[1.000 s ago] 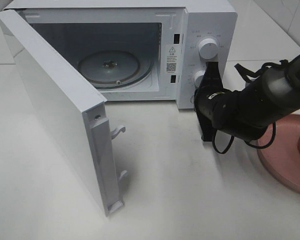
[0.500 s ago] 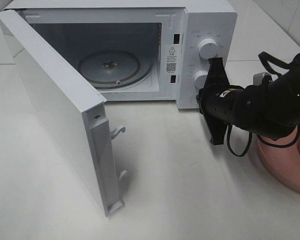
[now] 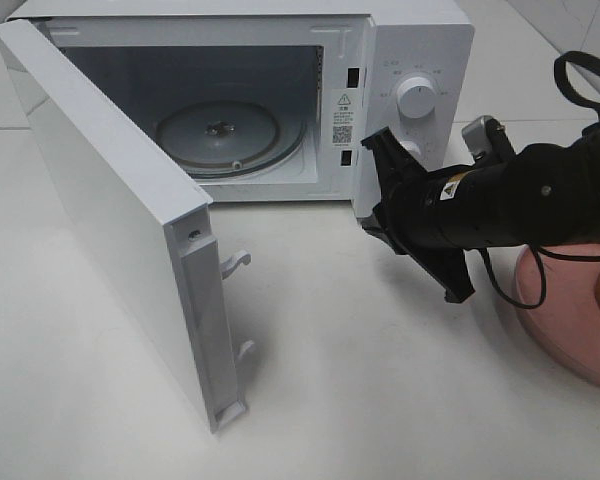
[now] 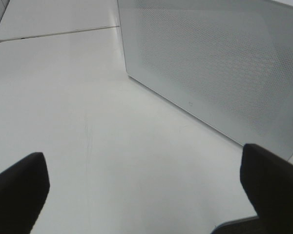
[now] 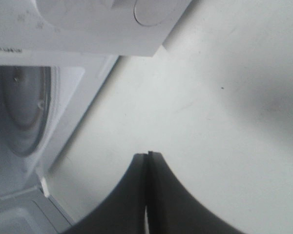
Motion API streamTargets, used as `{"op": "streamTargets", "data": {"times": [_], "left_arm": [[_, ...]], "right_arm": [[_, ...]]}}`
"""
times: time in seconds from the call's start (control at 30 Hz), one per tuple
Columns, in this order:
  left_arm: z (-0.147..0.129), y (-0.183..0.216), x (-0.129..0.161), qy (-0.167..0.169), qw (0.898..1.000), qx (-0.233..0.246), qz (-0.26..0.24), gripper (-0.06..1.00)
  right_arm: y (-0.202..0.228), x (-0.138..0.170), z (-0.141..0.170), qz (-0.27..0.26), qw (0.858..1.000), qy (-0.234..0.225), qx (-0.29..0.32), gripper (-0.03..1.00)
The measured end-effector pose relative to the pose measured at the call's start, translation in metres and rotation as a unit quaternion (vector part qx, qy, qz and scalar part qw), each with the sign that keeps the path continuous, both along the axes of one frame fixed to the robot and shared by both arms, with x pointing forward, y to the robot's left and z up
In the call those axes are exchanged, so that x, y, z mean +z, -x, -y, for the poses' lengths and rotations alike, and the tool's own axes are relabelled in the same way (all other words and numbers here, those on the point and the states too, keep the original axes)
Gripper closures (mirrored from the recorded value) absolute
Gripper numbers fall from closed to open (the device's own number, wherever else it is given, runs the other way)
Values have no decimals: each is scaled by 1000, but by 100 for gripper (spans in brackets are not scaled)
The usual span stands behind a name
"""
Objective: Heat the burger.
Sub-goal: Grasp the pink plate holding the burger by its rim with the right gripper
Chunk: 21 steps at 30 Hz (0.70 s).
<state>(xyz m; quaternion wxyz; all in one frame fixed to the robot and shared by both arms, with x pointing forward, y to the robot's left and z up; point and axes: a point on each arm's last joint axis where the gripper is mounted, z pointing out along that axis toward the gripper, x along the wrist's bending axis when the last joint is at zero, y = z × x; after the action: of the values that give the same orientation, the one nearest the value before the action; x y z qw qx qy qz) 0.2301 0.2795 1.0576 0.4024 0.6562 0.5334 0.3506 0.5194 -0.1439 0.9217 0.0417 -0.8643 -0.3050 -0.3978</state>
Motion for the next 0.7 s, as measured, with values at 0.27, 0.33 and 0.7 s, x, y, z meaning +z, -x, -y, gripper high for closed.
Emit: {"op": "streamTargets", "data": {"times": [0.27,0.33,0.7], "left_arm": [[0,0,0,0,1000,0,0,-4],[0,0,0,0,1000,0,0,-4],[0,0,0,0,1000,0,0,-4]], "right_arm": [[12,8,8,-27,992,84,95,95],[14,10,12,-34,987,103,115,95],[32,35,44,-50,927,232,290,94]]}}
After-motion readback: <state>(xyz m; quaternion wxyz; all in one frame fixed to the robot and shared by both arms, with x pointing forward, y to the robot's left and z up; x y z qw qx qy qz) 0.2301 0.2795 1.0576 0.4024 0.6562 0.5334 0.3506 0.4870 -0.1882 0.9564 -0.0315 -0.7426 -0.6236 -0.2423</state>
